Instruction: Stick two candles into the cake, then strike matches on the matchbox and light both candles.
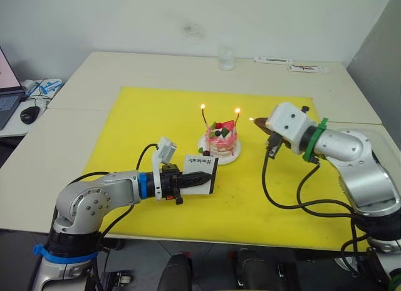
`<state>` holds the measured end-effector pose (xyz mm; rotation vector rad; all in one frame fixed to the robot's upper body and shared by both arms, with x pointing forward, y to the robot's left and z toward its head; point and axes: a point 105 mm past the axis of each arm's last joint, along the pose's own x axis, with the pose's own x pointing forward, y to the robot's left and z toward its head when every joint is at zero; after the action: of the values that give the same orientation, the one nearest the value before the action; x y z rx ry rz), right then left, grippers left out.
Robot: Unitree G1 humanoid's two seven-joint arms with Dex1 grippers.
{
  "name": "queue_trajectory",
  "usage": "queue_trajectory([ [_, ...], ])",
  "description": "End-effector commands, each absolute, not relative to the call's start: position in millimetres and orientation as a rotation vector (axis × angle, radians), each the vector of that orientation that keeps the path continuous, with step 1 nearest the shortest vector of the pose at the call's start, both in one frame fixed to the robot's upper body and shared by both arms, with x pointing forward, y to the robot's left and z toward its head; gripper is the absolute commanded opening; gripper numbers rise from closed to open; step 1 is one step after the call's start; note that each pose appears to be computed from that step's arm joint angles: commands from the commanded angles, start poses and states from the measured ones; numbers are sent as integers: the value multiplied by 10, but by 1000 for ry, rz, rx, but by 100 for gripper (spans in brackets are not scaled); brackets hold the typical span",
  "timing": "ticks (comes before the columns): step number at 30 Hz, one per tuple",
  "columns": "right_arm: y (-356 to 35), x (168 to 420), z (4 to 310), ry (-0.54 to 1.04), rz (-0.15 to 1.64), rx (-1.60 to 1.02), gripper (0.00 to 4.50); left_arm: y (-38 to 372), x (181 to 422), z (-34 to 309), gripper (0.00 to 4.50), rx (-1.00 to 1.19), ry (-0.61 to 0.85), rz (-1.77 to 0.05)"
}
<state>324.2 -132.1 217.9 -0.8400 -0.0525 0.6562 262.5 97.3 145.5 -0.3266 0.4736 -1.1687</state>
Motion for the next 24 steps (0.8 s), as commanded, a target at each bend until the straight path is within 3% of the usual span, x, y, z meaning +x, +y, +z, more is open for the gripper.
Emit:
queue_trajectory([
  [1, -1606, 3137, 2331, -63, 542, -858, 4, 906, 2605, 1535, 0, -321, 434, -1208],
  [8, -2765, 2868, 2244, 146, 145, -896, 4, 846, 2580, 1492, 0, -337, 447, -1234],
  [16, -3535, 2665, 1970, 326, -85, -874, 4, 760, 2595, 1476, 0, -347, 444, -1261],
  [20, -3590, 2678, 1922, 331, -89, -830, 103, 754, 2594, 1456, 0, -345, 449, -1264],
  [24, -3601, 2679, 1918, 324, -85, -834, 248, 760, 2600, 1445, 0, -341, 452, -1259],
])
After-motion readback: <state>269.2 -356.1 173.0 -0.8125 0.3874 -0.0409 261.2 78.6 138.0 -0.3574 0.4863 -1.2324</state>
